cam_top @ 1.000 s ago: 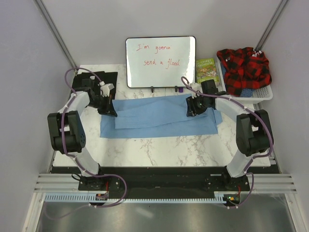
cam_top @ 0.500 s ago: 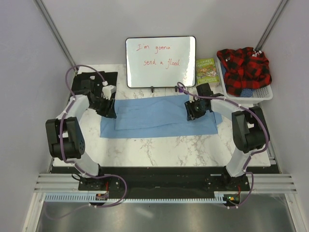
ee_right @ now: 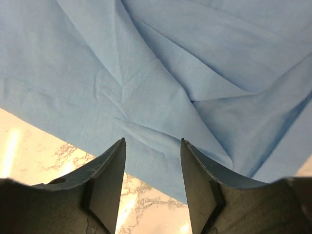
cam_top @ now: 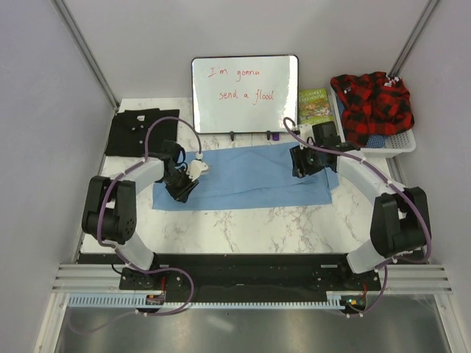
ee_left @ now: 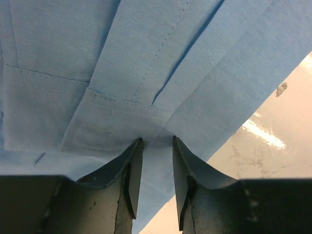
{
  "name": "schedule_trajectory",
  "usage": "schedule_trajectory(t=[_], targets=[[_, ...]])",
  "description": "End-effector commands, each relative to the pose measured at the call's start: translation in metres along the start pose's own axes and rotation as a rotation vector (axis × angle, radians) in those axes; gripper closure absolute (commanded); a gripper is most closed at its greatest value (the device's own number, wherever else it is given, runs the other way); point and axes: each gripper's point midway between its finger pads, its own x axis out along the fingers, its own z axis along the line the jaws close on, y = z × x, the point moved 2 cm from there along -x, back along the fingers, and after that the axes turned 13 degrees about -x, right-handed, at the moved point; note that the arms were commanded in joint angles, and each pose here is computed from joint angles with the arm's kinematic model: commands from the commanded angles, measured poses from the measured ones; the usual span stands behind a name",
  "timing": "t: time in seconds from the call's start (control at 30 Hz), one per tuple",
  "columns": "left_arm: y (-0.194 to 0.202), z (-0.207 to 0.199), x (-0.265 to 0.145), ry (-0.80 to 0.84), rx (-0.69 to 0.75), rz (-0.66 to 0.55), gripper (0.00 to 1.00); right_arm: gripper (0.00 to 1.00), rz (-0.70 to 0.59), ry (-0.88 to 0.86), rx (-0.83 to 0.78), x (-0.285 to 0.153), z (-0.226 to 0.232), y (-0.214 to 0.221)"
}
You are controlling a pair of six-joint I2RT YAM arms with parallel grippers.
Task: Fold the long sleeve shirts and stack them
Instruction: Fold the shirt
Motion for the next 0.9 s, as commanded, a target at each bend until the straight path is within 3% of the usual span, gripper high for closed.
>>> schedule_trajectory(t=[0.0,0.2,0.3,0.37,0.43,0.57,0.6,0.7,0.87], targets=[[0.035,-0.013,0.021,-0.021,0.095,0.13,0.62,0.46,0.012,0.009,0.027,-0.017,0.003,0.006],[0.045,-0.077,0.014,0.06,0.167,0.161,0.63,0.49,0.063,0.013,0.009,-0.004,0.0,0.019],[0.024,-0.09,0.0,0.088,0.118,0.093,0.62,0.5,0.059,-0.007,0.017,0.004,0.001,0.017],[0.012,-0.083,-0.018,0.123,-0.022,0.027,0.62,0.5,0.024,-0.048,0.024,0.003,0.007,0.008],[-0.017,-0.079,-0.05,0.188,-0.162,-0.127,0.6,0.5,-0.028,-0.079,0.011,0.0,0.012,-0.004],[-0.019,-0.037,-0.101,0.221,-0.515,-0.331,0.51,0.52,-0.089,-0.135,-0.041,0.002,0.035,-0.026],[-0.014,-0.033,-0.104,0.221,-0.578,-0.345,0.45,0.52,-0.104,-0.142,-0.049,0.003,0.039,-0.031],[0.001,-0.015,-0.116,0.222,-0.752,-0.387,0.4,0.52,-0.133,-0.187,-0.084,0.009,0.067,-0.048],[0.033,0.019,-0.105,0.212,-1.013,-0.335,0.3,0.56,-0.166,-0.302,-0.111,0.03,0.13,-0.067]])
